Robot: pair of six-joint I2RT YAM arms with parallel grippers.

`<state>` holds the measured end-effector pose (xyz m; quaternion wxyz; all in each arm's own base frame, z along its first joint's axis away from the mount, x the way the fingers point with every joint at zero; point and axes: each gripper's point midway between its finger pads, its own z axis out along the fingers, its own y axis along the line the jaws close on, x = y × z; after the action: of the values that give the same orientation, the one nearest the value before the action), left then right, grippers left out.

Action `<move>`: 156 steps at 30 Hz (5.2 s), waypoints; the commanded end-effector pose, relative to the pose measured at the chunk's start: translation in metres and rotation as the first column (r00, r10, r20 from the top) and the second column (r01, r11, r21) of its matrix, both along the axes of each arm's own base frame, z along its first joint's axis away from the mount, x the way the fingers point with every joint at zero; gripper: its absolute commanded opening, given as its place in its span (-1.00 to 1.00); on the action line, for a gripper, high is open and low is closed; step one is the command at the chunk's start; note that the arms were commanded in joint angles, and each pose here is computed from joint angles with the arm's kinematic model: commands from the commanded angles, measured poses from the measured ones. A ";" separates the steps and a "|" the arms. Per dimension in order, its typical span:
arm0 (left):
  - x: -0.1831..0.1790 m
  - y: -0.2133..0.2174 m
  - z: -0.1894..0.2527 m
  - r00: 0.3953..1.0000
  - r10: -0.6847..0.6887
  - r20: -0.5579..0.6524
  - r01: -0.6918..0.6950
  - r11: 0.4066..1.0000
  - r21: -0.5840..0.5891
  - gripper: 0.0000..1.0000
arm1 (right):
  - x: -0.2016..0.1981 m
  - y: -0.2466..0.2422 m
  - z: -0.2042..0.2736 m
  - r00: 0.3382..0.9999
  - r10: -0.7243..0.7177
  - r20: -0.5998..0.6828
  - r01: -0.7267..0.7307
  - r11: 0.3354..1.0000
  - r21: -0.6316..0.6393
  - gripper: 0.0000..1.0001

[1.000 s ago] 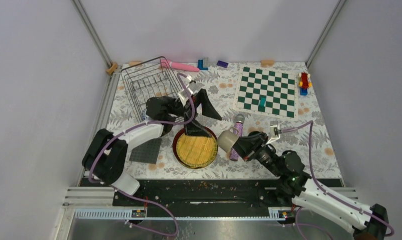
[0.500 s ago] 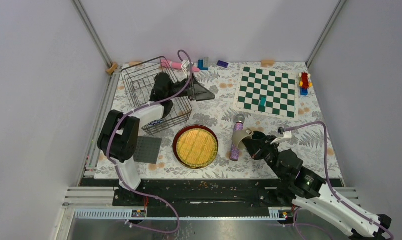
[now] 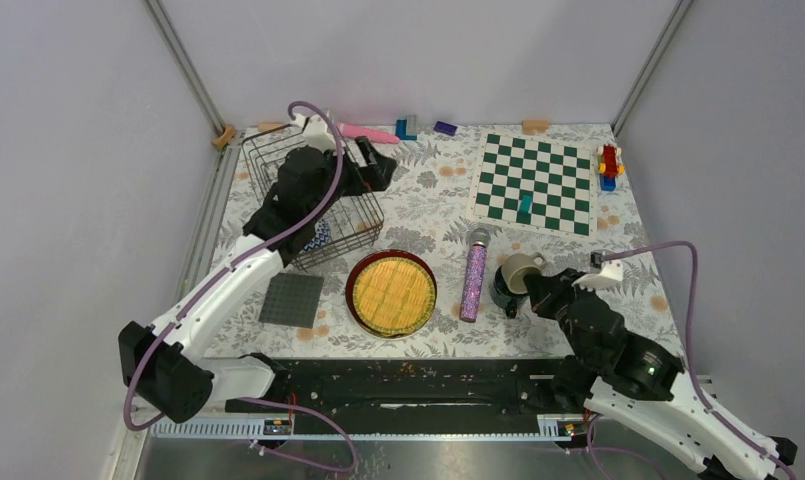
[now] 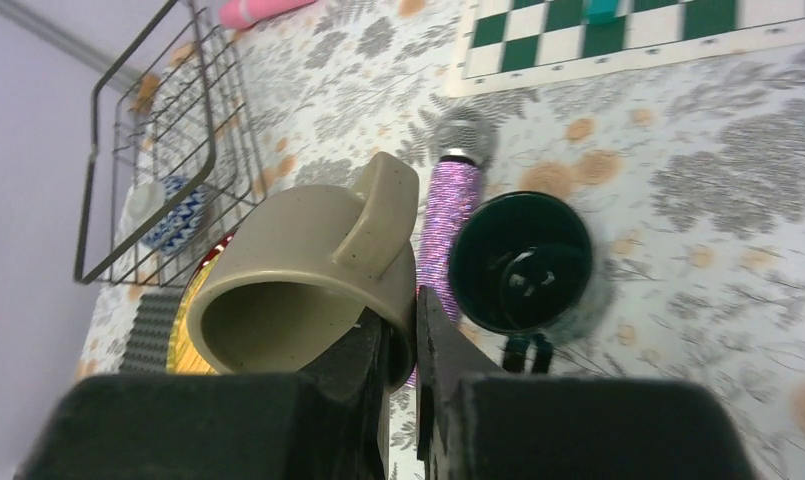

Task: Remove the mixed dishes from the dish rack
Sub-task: Place the cup at the center of the board, then pick up the bowl from the dish rack.

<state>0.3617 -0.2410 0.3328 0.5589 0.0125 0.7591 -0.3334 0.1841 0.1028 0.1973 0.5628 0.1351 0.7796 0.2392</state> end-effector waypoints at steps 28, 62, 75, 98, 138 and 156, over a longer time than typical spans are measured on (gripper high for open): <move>-0.029 0.128 -0.112 0.861 0.503 -0.077 -0.458 0.832 0.313 0.98 | 0.027 -0.085 -0.026 0.814 -0.403 -0.419 0.202 0.872 -0.446 -1.00; -0.021 0.148 -0.132 0.780 0.621 -0.079 -0.536 0.728 0.426 0.98 | 0.083 -0.121 -0.149 0.472 -0.345 -0.812 0.198 0.938 -0.283 -0.68; -0.019 0.150 -0.133 0.757 0.647 -0.087 -0.561 0.713 0.421 0.98 | 0.081 -0.124 -0.155 0.449 -0.359 -0.818 0.201 0.933 -0.300 -0.34; 0.023 0.185 -0.170 0.657 0.702 -0.275 -0.574 0.702 0.420 0.98 | 0.060 -0.134 -0.076 0.706 -0.486 -0.516 0.438 0.871 -0.221 0.99; 0.031 0.150 -0.247 0.628 0.635 -0.451 -0.371 0.753 0.544 0.57 | 0.054 -0.106 -0.057 0.832 -0.360 -0.422 0.369 0.927 -0.062 0.99; 0.026 0.133 -0.241 0.662 0.604 -0.443 -0.279 0.748 0.603 0.22 | 0.055 -0.104 -0.058 0.835 -0.350 -0.425 0.364 0.930 -0.051 0.99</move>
<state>0.3892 -0.1045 0.0890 0.3314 -0.1618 0.9291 0.0266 0.2346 -0.0016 0.1345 0.4002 0.3352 0.8472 0.0987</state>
